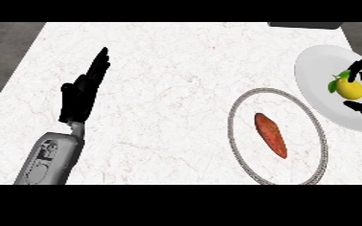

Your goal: Pick the lemon from the placemat and place it in the plate

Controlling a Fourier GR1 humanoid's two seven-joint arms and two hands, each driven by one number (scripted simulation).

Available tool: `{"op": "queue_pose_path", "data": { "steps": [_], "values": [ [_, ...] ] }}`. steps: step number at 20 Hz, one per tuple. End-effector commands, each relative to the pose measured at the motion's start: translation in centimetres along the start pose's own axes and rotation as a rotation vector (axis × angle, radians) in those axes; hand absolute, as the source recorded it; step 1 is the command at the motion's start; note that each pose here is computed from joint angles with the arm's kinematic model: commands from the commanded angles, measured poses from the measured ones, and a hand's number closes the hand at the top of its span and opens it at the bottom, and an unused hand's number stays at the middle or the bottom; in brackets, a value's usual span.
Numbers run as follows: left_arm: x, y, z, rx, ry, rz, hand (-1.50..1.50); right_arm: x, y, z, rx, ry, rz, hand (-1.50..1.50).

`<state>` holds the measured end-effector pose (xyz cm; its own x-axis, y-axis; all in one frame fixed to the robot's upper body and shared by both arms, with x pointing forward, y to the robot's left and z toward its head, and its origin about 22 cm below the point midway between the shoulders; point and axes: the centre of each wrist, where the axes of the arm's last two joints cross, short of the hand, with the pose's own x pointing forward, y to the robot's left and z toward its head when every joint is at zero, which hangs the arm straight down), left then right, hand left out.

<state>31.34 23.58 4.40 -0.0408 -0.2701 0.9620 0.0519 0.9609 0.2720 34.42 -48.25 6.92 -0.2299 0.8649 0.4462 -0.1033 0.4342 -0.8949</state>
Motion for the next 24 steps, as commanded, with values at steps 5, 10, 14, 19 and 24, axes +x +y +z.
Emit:
{"op": "queue_pose_path", "data": {
  "steps": [5,10,14,19,24],
  "values": [
    [0.2,0.2,-0.1,-0.006,-0.003,-0.003,0.0,1.2,2.6,-2.2,0.08,0.041,-0.138,-1.5],
    [0.5,-0.8,-0.5,0.008,-0.011,-0.016,0.0,1.0,4.5,-1.8,0.031,-0.046,-0.363,-1.5],
    [-0.9,1.6,0.1,0.008,0.015,-0.002,0.0,0.2,2.2,-0.8,-0.13,-0.048,-0.542,-1.5],
    [0.5,-0.6,-0.4,0.005,-0.015,0.022,0.0,-1.5,-0.8,2.0,-0.285,0.041,-0.647,-1.5],
    [-0.4,0.7,0.2,0.013,-0.01,0.004,0.0,-3.6,-4.6,6.8,-0.386,0.102,-0.692,-1.5]
  ]
}}
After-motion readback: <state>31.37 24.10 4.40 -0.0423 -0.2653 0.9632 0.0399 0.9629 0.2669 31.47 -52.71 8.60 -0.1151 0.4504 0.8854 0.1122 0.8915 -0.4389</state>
